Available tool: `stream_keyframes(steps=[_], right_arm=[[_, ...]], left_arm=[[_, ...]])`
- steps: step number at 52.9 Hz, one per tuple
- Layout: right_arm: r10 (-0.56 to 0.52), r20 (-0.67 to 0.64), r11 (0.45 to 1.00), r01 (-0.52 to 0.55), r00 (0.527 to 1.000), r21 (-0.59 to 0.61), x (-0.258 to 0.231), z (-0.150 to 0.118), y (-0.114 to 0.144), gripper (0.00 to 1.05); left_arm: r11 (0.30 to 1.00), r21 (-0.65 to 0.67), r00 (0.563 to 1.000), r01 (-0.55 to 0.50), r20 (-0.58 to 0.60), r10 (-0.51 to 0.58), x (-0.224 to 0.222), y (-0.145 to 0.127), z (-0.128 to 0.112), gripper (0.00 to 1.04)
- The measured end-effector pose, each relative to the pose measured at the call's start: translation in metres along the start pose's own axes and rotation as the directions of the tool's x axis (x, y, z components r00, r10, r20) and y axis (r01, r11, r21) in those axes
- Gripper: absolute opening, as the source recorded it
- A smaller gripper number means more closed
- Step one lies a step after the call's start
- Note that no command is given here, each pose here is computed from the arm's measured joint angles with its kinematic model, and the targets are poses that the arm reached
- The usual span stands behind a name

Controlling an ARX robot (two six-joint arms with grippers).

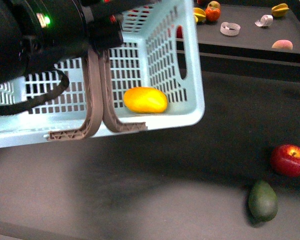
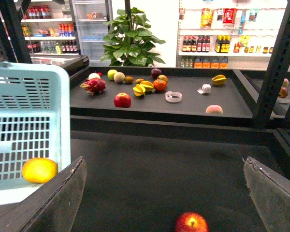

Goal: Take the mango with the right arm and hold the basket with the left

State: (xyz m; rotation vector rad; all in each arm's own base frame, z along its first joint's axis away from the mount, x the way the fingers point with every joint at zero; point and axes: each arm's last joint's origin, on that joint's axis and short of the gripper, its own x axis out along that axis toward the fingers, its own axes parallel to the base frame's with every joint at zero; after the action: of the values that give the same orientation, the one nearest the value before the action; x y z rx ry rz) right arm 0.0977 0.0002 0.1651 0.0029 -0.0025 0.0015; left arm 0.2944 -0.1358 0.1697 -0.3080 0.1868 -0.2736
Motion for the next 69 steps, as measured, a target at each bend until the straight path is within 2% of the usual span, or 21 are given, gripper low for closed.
stream_keyframes(steps=[4, 6, 12, 20, 29, 33, 40, 52, 62, 64, 69], right_arm=[[0.0, 0.0, 1.0, 0.0, 1.0, 0.0, 0.0, 0.0, 0.0, 0.97], [0.0, 0.0, 1.0, 0.0, 1.0, 0.0, 0.0, 0.0, 0.0, 0.97], [0.0, 0.0, 1.0, 0.0, 1.0, 0.0, 0.0, 0.0, 0.0, 0.97], [0.0, 0.0, 1.0, 0.0, 1.0, 0.0, 0.0, 0.0, 0.0, 0.97], [0.0, 0.0, 1.0, 0.0, 1.0, 0.0, 0.0, 0.0, 0.0, 0.97], [0.0, 0.0, 1.0, 0.0, 1.0, 0.0, 0.0, 0.0, 0.0, 0.97], [0.0, 0.0, 1.0, 0.0, 1.0, 0.0, 0.0, 0.0, 0.0, 0.97], [0.0, 0.0, 1.0, 0.0, 1.0, 0.0, 0.0, 0.0, 0.0, 0.97], [0.0, 0.0, 1.0, 0.0, 1.0, 0.0, 0.0, 0.0, 0.0, 0.97], [0.0, 0.0, 1.0, 0.0, 1.0, 0.0, 0.0, 0.0, 0.0, 0.97], [0.0, 0.0, 1.0, 0.0, 1.0, 0.0, 0.0, 0.0, 0.0, 0.97]], left_arm=[[0.986, -0.143, 0.996, -0.088, 0.016, 0.091, 0.018, 0.013, 0.009, 0.08], [0.961, -0.237, 0.989, -0.141, 0.02, 0.149, 0.029, 0.023, 0.013, 0.08], [0.887, -0.393, 0.966, -0.24, -0.004, 0.259, 0.048, 0.046, 0.017, 0.08], [0.714, -0.593, 0.906, -0.372, -0.064, 0.418, 0.07, 0.079, 0.02, 0.08], [0.599, -0.679, 0.857, -0.424, -0.087, 0.508, 0.083, 0.105, 0.017, 0.08], [0.528, -0.729, 0.831, -0.435, -0.099, 0.547, 0.087, 0.118, 0.014, 0.08], [0.446, -0.784, 0.8, -0.431, -0.104, 0.59, 0.091, 0.13, 0.009, 0.08], [0.375, -0.827, 0.781, -0.418, -0.116, 0.614, 0.103, 0.137, 0.003, 0.08], [0.355, -0.845, 0.782, -0.4, -0.114, 0.612, 0.11, 0.138, 0.001, 0.08], [0.346, -0.852, 0.785, -0.393, -0.116, 0.608, 0.111, 0.138, 0.002, 0.14], [0.341, -0.855, 0.782, -0.39, -0.113, 0.613, 0.111, 0.137, 0.003, 0.4]])
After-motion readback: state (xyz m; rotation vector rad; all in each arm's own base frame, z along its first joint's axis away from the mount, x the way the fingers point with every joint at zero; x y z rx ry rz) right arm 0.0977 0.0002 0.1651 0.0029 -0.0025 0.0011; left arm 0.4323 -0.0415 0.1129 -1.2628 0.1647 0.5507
